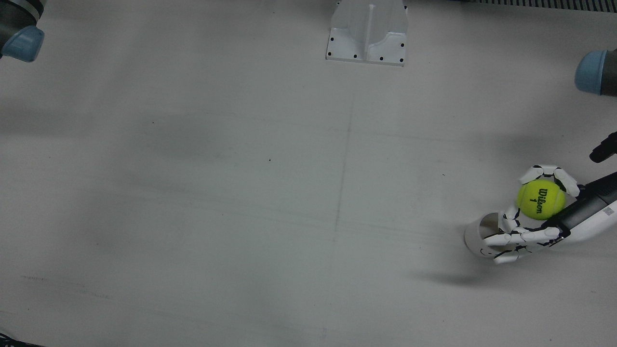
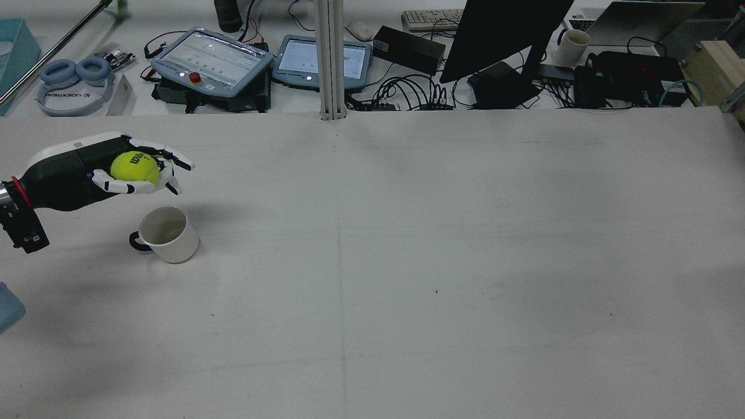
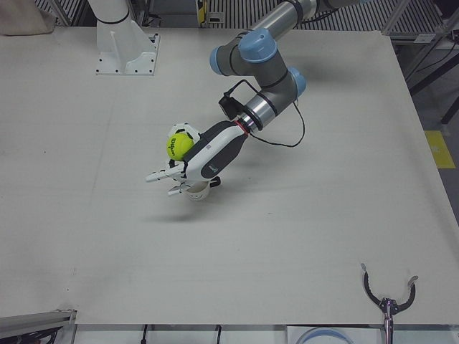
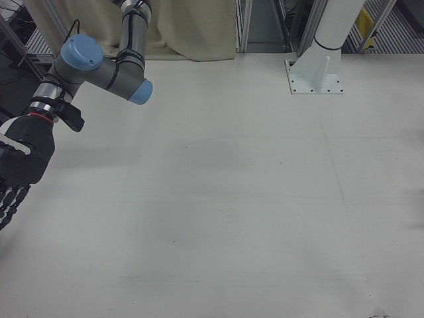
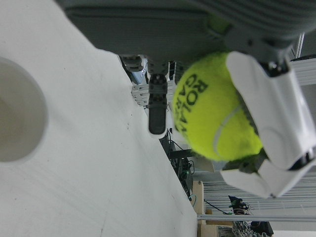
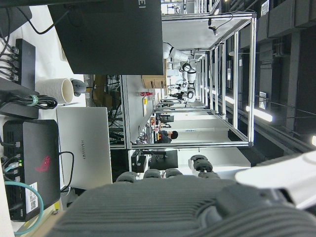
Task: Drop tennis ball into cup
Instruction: 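Position the ball above the mug opening with the left hand, then open the left hand fingers to release the ball into the mug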
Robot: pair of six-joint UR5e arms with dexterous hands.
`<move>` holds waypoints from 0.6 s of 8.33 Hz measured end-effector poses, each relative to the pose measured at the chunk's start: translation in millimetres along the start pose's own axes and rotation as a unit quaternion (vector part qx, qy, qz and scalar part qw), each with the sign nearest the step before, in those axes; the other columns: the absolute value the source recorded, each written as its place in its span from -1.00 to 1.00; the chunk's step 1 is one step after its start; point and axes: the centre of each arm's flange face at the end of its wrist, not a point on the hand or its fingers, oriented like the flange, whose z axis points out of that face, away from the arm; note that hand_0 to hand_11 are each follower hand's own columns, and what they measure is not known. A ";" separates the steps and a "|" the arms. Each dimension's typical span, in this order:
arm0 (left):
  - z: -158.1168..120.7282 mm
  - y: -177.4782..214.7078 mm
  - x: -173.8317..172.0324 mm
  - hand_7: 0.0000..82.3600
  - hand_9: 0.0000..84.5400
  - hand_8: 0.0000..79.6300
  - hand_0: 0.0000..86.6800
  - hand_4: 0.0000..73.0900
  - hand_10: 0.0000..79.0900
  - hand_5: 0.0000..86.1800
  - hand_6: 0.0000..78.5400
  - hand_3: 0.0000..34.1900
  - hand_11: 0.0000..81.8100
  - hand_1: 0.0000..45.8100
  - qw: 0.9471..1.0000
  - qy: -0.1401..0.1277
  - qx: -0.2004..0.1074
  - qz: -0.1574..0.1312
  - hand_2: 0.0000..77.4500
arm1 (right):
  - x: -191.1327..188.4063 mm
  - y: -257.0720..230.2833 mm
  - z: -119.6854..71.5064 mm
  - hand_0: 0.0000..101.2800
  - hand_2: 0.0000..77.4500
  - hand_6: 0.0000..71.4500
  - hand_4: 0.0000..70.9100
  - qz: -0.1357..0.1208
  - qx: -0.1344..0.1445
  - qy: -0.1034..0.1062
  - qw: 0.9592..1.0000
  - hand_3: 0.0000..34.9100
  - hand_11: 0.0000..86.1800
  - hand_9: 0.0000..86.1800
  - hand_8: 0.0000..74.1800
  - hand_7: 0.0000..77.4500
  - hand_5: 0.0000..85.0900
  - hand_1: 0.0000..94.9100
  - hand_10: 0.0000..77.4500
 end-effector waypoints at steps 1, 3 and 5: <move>-6.6 -5.4 -3.6 0.36 -0.07 -0.58 0.06 -0.46 -0.97 -0.95 0.46 -1.00 -0.97 -0.50 1.000 0.001 -0.002 0.000 0.18 | 0.1 0.0 0.0 -1.00 -0.99 -1.00 -1.00 0.000 0.000 0.000 1.000 -1.00 -0.99 -1.00 -1.00 -1.00 -1.00 -0.99 -1.00; -11.6 -9.3 -6.2 0.13 -0.85 -1.00 0.08 -0.61 -0.99 -0.99 0.10 -1.00 -0.99 -0.14 1.000 0.001 -0.003 0.001 -0.45 | -0.1 0.0 0.0 -1.00 -0.99 -1.00 -1.00 0.000 0.000 0.000 1.000 -1.00 -0.99 -1.00 -1.00 -1.00 -1.00 -0.99 -1.00; -12.6 -10.8 -7.0 -0.43 -0.95 -1.00 0.09 -0.70 -0.99 -0.99 -0.58 -1.00 -0.99 -0.02 1.000 0.001 -0.002 0.000 -0.58 | 0.0 0.0 0.0 -1.00 -0.99 -1.00 -1.00 0.000 0.000 0.000 1.000 -1.00 -0.99 -1.00 -1.00 -1.00 -1.00 -0.99 -1.00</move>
